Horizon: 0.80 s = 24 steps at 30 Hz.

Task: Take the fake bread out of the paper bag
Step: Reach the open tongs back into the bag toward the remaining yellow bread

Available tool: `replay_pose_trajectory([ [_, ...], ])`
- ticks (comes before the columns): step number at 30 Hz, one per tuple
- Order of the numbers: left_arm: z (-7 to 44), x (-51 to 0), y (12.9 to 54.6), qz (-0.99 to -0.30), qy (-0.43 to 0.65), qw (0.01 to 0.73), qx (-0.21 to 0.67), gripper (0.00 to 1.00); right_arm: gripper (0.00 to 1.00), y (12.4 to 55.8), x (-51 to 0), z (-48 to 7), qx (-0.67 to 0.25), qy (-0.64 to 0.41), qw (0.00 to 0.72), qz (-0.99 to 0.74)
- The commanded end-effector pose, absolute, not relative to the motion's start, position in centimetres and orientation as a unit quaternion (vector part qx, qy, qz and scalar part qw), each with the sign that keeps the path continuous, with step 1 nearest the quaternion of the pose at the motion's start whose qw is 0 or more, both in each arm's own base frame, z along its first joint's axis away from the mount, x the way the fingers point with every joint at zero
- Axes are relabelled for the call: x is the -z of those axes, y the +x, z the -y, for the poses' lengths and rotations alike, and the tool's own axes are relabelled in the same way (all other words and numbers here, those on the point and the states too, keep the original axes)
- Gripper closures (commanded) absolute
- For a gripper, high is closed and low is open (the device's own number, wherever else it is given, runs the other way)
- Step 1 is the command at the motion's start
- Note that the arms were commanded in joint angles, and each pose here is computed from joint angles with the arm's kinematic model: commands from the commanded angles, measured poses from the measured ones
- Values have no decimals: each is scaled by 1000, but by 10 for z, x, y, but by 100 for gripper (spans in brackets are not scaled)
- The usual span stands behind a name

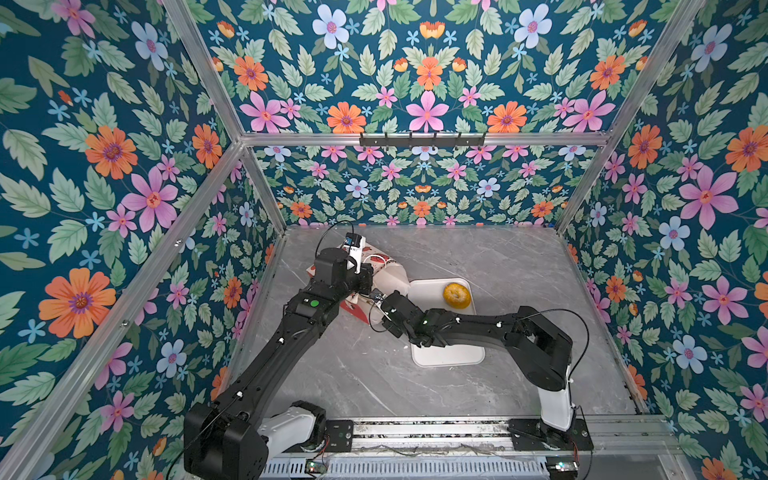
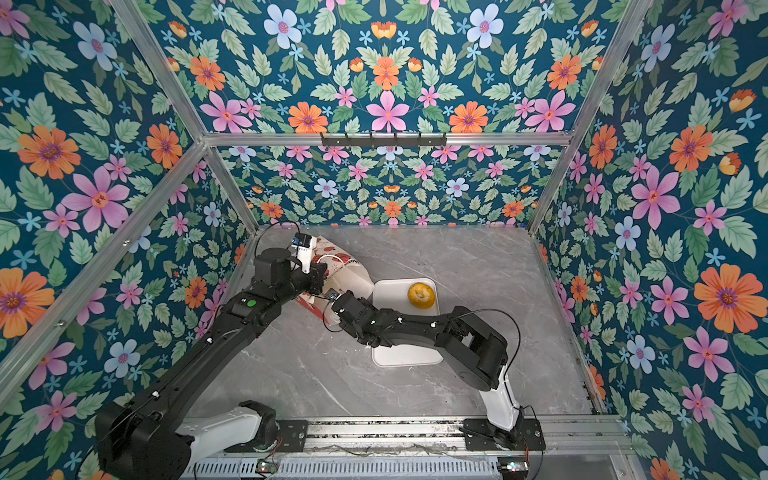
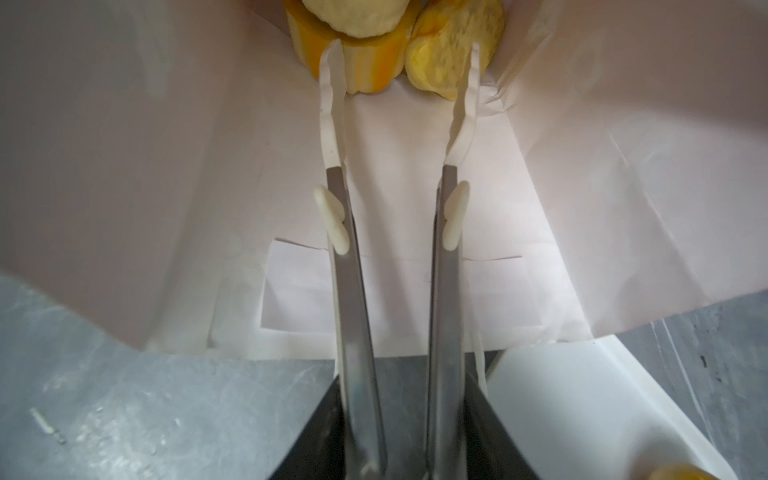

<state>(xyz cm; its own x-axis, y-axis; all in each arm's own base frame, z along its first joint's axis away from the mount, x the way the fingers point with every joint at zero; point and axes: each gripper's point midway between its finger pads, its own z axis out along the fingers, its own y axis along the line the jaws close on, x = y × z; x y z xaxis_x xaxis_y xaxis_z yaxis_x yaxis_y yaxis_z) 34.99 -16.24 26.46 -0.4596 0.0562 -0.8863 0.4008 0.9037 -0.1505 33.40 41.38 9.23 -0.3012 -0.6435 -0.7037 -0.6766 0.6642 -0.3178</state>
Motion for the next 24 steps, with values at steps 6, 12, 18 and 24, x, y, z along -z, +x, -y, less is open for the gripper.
replay_pose_trajectory([
  [6, 161, -266, 349, -835, 136, 505, 171, 100, 62, 354, -106, -420, -38, -381, 452, -806],
  [12, 162, -265, 350, -835, 136, 504, 172, 100, 66, 361, -105, -418, -29, -376, 455, -807],
  [18, 163, -266, 351, -835, 137, 503, 172, 100, 68, 364, -110, -415, -26, -370, 459, -807],
  [24, 162, -267, 352, -835, 137, 505, 170, 100, 61, 365, -118, -408, -12, -364, 465, -807],
])
